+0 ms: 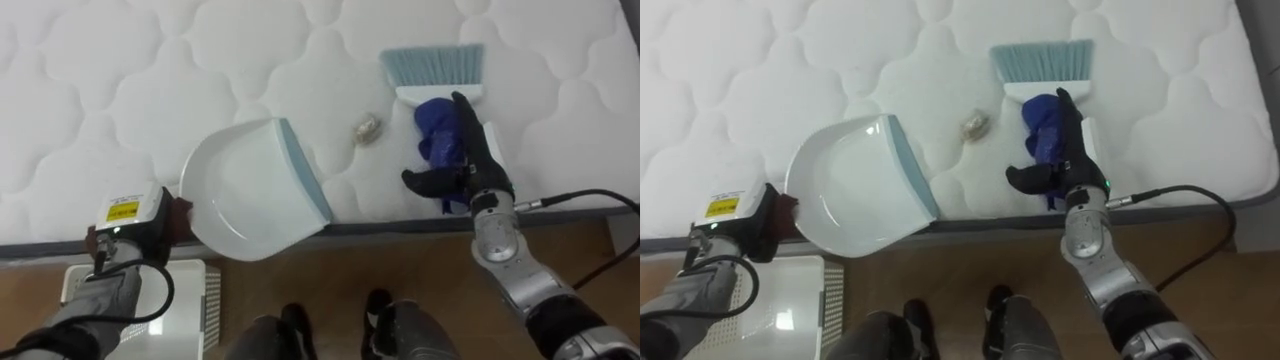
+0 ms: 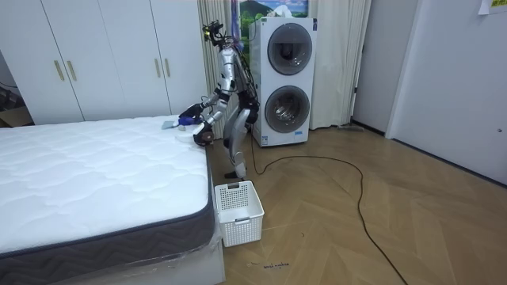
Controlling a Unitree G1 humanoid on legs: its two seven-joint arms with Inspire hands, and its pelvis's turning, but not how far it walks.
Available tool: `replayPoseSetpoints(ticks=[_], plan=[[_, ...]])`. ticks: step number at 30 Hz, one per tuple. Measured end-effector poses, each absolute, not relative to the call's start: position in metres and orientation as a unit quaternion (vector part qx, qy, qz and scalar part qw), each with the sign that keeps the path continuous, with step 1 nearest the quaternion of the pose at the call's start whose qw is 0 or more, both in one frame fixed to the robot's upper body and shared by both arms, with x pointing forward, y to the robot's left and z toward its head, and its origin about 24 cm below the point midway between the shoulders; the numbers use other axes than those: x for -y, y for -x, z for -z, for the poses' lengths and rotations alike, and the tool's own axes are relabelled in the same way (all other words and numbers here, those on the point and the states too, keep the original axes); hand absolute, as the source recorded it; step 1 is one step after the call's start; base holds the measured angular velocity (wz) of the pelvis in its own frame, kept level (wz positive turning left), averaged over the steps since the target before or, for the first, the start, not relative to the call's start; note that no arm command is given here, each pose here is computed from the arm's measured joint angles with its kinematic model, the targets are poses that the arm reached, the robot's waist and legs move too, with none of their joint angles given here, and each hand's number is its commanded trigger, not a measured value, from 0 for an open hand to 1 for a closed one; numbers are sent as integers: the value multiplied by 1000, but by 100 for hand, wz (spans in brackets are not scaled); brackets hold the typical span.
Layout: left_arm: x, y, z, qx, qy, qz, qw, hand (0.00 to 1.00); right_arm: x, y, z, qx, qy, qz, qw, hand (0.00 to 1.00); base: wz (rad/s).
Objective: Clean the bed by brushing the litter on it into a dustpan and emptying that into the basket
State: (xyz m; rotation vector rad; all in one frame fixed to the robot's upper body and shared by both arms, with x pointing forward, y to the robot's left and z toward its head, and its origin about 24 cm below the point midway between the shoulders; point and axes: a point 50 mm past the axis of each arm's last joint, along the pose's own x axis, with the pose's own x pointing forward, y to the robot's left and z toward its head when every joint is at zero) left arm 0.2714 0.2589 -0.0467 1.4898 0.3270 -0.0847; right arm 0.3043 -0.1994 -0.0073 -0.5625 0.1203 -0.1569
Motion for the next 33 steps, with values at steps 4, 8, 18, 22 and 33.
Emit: replayPoseSetpoints(ticks=[4, 8, 18, 22, 33], plan=[[-260, -271, 47, -150, -672, 37, 725, 100, 200, -305, 7, -63, 278, 80, 955, 0, 0], [-260, -272, 46, -149, -671, 38, 726, 100, 202, -305, 8, -66, 273, 83, 956, 0, 0], [-258, -278, 41, -137, -670, 34, 729, 100, 214, -304, 11, -85, 278, 99, 952, 0, 1], [-257, -278, 41, -134, -667, 35, 732, 100, 218, -304, 13, -92, 283, 103, 949, 0, 0], [-255, -281, 39, -132, -660, 34, 739, 100, 229, -304, 16, -113, 299, 102, 942, 0, 0]])
